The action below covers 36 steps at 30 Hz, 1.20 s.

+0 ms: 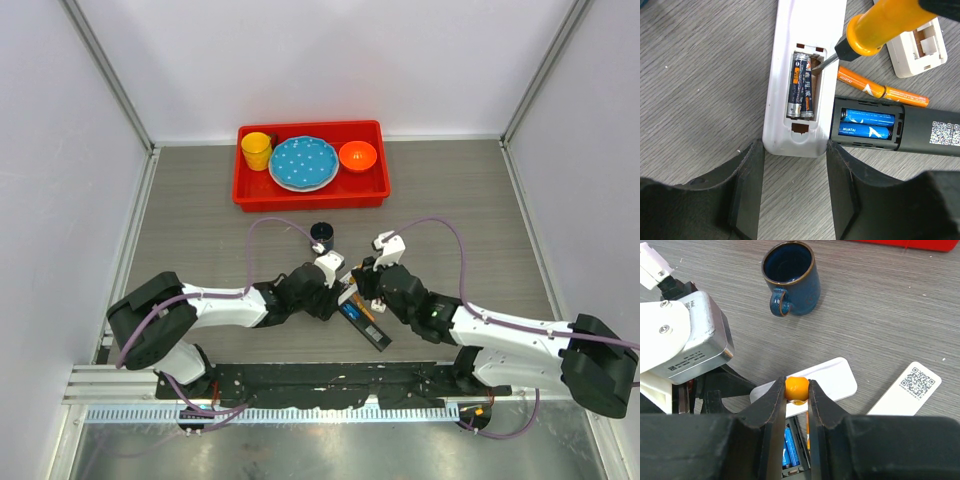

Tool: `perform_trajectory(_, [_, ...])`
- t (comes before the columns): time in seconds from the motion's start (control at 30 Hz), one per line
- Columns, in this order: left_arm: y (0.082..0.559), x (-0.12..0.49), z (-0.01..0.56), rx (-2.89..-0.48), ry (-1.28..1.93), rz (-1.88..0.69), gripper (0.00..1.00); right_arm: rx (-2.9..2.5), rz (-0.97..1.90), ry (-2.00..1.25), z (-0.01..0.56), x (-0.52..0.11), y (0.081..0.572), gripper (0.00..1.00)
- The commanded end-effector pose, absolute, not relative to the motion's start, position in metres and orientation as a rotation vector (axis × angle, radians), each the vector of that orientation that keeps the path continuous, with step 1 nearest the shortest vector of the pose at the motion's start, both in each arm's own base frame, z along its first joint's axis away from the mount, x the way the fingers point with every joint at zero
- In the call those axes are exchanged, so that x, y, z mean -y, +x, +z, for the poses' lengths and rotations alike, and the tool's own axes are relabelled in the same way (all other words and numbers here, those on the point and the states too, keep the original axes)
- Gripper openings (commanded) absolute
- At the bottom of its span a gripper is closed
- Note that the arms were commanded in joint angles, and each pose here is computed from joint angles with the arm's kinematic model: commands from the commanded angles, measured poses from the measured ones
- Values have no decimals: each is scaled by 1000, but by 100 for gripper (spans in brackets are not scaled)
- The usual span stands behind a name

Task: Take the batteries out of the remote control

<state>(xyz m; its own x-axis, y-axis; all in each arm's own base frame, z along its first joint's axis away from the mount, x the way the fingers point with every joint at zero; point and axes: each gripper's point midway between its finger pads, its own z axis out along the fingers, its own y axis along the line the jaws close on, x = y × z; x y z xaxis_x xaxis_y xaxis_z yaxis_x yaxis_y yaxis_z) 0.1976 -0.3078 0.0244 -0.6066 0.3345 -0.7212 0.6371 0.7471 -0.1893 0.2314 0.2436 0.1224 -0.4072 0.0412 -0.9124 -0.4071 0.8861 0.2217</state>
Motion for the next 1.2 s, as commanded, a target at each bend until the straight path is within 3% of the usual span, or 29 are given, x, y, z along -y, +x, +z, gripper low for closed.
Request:
perform_trajectory(0.0, [180, 293, 1, -2362, 753, -539, 0, -1979, 572, -291, 115, -248, 217, 1])
perform_trajectory(0.57, [180, 292, 1, -2362, 749, -533, 0, -1828, 563, -196, 167, -237, 240, 1])
perform_trajectory(1.17, [182, 291, -1, -2366, 746, -518, 0, -1826, 614, -178, 165, -233, 254, 1])
